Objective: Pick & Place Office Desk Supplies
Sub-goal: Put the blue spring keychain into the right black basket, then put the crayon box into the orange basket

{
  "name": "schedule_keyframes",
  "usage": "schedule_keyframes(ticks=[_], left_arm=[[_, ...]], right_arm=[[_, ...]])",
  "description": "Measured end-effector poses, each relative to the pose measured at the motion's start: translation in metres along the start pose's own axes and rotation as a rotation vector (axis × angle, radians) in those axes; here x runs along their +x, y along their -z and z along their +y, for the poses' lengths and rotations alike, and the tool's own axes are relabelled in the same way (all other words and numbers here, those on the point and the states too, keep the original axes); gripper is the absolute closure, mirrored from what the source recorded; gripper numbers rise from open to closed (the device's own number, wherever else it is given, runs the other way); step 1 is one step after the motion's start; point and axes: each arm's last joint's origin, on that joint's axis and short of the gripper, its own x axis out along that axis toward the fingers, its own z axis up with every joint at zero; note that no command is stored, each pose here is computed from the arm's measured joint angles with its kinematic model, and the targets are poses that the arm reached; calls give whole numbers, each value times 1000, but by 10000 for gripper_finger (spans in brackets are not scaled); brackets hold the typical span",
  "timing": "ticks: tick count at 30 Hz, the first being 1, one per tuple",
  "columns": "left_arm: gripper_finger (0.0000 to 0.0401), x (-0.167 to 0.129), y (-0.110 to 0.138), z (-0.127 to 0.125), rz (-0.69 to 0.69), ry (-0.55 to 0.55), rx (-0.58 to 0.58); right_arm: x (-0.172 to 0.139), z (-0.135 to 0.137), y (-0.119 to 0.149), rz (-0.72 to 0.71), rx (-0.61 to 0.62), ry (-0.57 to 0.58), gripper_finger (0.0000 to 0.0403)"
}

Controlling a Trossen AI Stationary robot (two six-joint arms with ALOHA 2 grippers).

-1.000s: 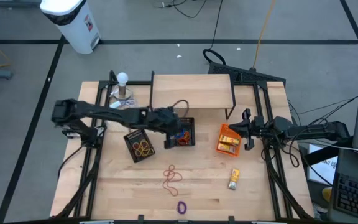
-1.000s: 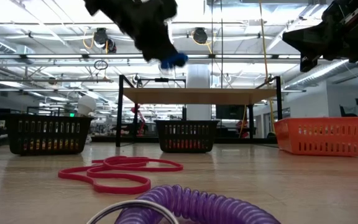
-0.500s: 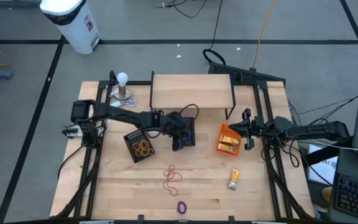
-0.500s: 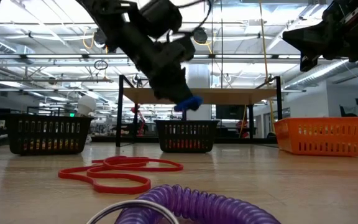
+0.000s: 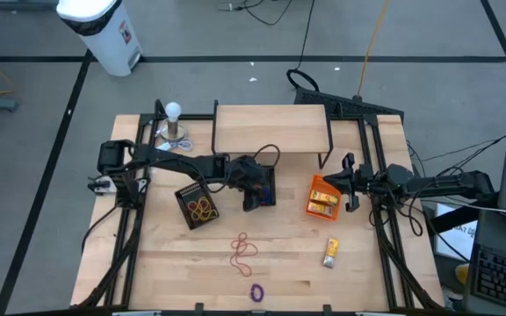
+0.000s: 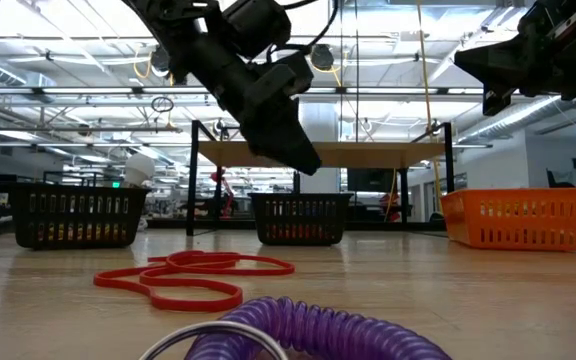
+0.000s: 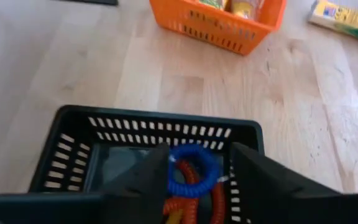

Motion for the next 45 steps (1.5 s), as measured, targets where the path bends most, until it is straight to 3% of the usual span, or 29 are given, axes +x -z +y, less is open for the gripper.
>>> schedule_keyframes(ticks=[5, 10, 14, 20, 23, 29, 32, 38, 42, 45], left_arm=[[168, -7, -2, 4, 2, 22, -29], [161, -31, -10, 2, -7, 28, 0], [206, -87, -33, -14, -154, 48, 113], [331, -199, -49, -37, -470, 47, 245], [387, -239, -33, -36, -553, -27, 201], [388, -281, 27, -28, -655, -118, 118], [398, -283, 58, -25, -672, -130, 114], [394, -271, 103, -24, -738, -40, 251], [397, -265, 120, -15, -746, -102, 201], [398, -256, 133, -12, -730, -70, 175]], right_arm=[[0, 0, 0, 3, 0, 0, 403], [0, 0, 2, 18, -1, 2, 403], [1, 0, 3, 30, -2, 3, 403], [1, 0, 3, 33, 6, 3, 403], [1, 0, 4, 40, 26, 3, 403], [2, 0, 6, 57, 54, 4, 403], [2, 0, 7, 65, 53, 6, 403], [4, 0, 6, 60, 47, 7, 403], [5, 0, 6, 49, 26, 6, 403], [6, 0, 7, 59, 17, 6, 403]])
